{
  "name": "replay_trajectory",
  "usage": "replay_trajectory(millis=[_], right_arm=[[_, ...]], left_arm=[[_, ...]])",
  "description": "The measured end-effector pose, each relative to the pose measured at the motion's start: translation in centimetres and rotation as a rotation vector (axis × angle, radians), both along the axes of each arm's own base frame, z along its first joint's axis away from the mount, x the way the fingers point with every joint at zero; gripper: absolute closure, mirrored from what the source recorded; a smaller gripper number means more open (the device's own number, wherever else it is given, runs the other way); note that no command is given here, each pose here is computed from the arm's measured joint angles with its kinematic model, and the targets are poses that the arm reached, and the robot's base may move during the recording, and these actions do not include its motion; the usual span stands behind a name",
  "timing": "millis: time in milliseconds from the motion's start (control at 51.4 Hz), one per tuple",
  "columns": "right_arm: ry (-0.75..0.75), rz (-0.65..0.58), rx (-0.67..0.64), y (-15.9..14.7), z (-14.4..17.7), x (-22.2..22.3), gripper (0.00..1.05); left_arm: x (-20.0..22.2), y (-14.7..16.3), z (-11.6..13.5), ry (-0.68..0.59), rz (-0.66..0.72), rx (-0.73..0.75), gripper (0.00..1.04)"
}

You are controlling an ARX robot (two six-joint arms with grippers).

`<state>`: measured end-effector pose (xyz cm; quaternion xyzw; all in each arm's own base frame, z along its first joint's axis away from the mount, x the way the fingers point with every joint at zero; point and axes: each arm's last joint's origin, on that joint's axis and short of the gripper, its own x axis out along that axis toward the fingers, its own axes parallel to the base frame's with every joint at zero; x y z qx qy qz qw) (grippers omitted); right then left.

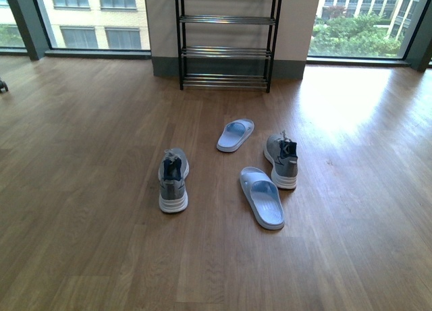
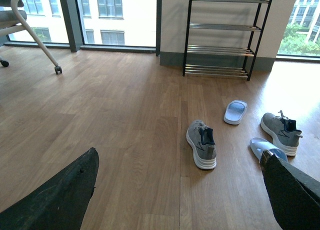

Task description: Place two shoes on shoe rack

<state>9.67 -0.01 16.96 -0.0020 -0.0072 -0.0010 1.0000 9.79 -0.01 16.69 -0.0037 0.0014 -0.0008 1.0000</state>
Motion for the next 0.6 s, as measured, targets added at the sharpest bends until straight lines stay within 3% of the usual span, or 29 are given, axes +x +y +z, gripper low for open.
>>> replay_trajectory(millis=[603], right_arm=[[0.000,0.000,0.000,0.00,0.00,0.00,0.09]], left_arm=[[0.00,0.00,0.00,0.000,0.000,0.000,0.09]])
